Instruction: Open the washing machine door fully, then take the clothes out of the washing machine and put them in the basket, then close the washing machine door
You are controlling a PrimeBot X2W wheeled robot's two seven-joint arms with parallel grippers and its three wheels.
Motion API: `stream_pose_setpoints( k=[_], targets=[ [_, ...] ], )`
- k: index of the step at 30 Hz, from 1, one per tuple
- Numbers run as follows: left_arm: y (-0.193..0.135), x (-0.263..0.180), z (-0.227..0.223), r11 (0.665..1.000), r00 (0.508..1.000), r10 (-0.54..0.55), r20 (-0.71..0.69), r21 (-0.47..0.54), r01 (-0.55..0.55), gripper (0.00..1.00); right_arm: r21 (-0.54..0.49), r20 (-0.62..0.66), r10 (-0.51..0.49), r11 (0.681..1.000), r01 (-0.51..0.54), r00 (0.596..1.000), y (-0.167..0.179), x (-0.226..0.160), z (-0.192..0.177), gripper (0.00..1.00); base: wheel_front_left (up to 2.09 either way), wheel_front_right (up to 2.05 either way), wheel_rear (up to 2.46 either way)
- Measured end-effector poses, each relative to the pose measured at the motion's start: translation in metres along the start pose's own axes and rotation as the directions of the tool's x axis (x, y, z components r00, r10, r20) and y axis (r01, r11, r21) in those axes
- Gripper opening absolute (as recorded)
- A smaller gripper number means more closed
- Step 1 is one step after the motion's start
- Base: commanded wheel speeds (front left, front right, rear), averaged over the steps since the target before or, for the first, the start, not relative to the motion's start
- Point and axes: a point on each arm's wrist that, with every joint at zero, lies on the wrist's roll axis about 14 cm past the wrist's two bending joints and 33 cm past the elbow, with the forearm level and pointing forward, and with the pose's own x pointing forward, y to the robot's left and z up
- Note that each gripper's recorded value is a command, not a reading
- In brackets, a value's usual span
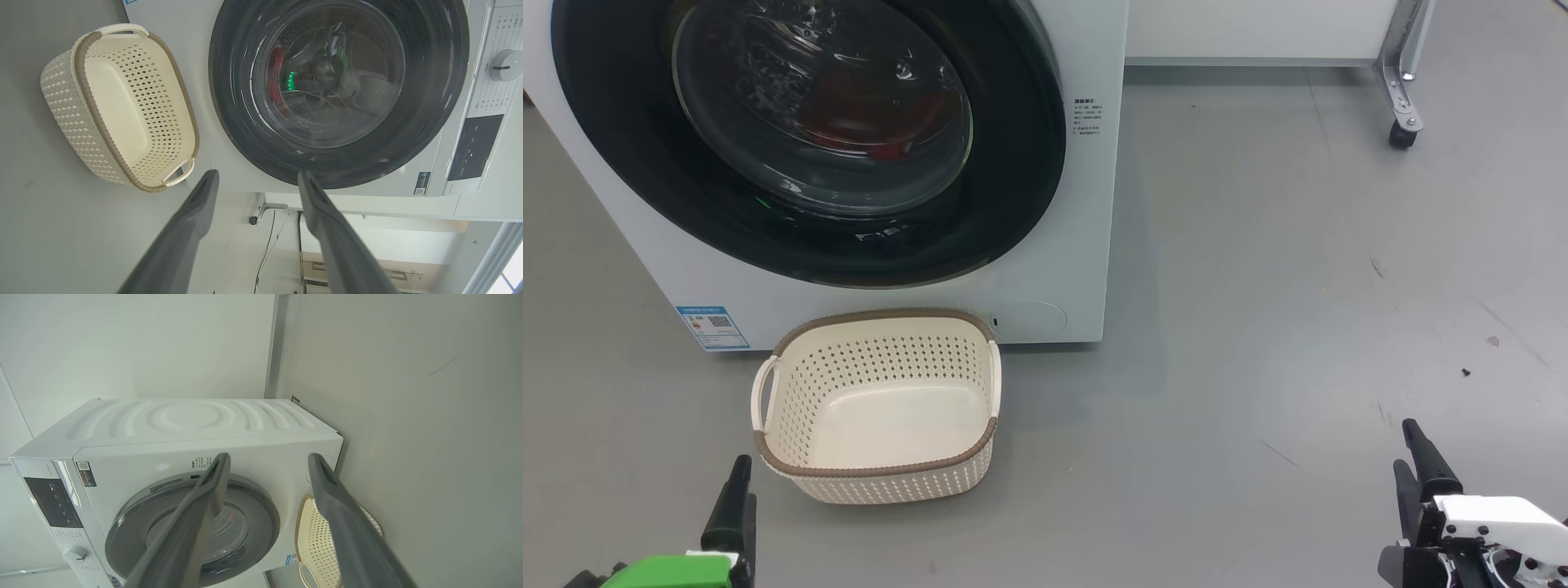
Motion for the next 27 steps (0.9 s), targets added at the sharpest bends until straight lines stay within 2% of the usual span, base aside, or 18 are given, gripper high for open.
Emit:
stream_pose_setpoints(
  k=[18,27],
  targets=[
    [-0.013,0.002,0.010,0.997,0.998,-0.041,0.052,0.070,0.037,1.00,-0.114,0.040,0.053,0.992,-0.048,0.998,0.017,0.002,0.006,1.00,0.00,0.00,0.00],
    [-0.029,0.004,0.017,0.990,0.992,-0.091,0.086,0.118,0.080,1.00,-0.198,0.049,0.123,0.974,-0.111,0.991,0.040,0.006,0.007,1.00,0.00,0.00,0.00]
  ],
)
